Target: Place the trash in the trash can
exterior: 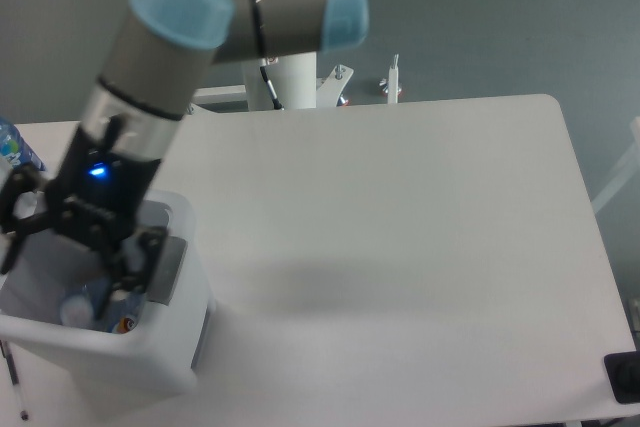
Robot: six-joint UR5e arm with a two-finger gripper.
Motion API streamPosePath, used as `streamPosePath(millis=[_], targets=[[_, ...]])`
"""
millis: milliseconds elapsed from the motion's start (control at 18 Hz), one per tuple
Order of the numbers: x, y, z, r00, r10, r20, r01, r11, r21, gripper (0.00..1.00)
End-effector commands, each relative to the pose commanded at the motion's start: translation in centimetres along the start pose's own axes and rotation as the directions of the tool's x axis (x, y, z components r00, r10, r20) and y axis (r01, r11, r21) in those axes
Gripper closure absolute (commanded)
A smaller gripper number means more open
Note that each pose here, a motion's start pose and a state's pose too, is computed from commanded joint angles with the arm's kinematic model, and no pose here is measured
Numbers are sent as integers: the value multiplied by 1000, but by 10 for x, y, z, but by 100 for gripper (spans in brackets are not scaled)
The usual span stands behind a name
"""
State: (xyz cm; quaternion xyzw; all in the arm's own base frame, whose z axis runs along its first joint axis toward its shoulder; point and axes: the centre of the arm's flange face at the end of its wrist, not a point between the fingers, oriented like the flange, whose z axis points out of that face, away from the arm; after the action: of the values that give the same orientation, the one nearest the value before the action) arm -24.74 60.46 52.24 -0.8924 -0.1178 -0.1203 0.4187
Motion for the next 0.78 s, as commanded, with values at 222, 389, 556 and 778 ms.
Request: streamPosePath(millis=[222, 389, 556, 778], targets=[[-52, -2, -32, 997, -31, 70, 29, 999, 36, 0], [-79, 1, -42, 995, 11, 102, -15, 999, 35, 0], [-106, 17, -45, 992, 35, 124, -37, 999, 13, 0], [-119, 29, -43, 987, 101, 128, -100, 995, -14, 0]])
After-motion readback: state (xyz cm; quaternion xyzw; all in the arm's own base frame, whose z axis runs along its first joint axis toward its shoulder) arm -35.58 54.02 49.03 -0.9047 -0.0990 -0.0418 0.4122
